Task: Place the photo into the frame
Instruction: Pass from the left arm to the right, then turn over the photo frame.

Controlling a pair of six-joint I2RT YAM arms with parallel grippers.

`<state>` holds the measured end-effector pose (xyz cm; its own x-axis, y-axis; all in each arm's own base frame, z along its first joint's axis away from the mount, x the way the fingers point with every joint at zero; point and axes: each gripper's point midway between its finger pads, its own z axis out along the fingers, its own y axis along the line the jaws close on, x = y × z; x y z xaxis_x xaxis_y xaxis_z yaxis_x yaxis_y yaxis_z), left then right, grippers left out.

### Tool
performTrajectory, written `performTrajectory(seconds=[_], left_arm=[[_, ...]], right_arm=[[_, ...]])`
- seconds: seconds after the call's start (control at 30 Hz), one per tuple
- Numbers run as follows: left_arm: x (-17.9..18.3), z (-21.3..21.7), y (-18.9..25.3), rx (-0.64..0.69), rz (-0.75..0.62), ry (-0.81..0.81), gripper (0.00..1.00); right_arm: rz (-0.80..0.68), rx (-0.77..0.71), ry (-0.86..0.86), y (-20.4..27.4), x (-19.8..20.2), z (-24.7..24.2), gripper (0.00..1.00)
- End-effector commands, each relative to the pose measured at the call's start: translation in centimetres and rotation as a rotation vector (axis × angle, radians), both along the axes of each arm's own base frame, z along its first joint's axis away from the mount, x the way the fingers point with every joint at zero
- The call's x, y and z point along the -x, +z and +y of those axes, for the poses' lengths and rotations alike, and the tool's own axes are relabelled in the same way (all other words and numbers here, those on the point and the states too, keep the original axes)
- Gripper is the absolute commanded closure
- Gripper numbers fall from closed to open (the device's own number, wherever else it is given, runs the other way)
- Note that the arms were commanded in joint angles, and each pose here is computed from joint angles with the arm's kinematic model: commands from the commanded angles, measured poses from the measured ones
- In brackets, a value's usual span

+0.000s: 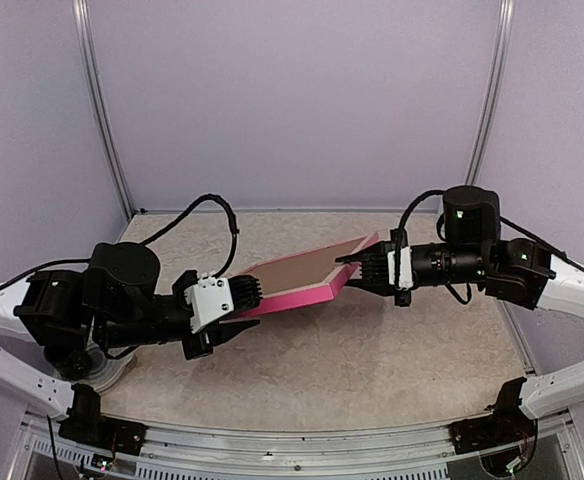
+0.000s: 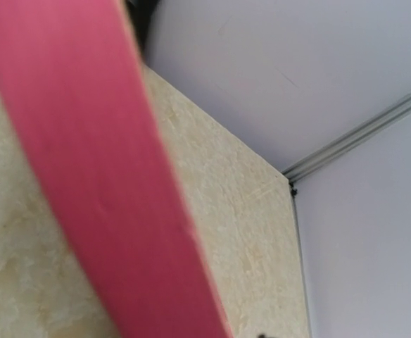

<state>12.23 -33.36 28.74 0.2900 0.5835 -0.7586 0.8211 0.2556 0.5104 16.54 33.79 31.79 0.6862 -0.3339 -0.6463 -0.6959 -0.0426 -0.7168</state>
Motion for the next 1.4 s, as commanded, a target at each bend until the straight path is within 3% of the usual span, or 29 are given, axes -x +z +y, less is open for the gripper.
performTrajectory(seconds=[0.0, 0.1, 0.17, 0.57, 0.87, 1.37], left_arm=[[-0.4, -0.3, 2.6, 0.176, 0.054, 0.041, 0.38], [-1.0, 0.5, 3.9, 0.235, 0.031, 0.08, 0.13], [-1.4, 1.2, 4.9, 0.281, 0.015, 0.107, 0.02], [-3.3, 6.1, 8.4, 0.5, -0.052, 0.313, 0.01], [-4.1, 7.0, 7.5, 0.52, -0.051, 0.393, 0.01], [-4.2, 7.8, 6.5, 0.553, -0.03, 0.427, 0.01]], right_arm=[[0.081, -0.035, 0.042, 0.2, 1.3, 0.3, 0.95], [0.085, -0.054, 0.027, 0.5, 1.0, 0.5, 1.0], [0.087, -0.074, 0.012, 0.7, 0.6, 0.6, 1.0], [0.169, -0.238, -0.152, 1.9, -2.3, 0.9, 1.0], [0.301, -0.336, -0.35, 1.5, -6.1, 1.0, 1.0], [0.451, -0.594, -0.548, 5.1, -9.7, -0.6, 1.0]])
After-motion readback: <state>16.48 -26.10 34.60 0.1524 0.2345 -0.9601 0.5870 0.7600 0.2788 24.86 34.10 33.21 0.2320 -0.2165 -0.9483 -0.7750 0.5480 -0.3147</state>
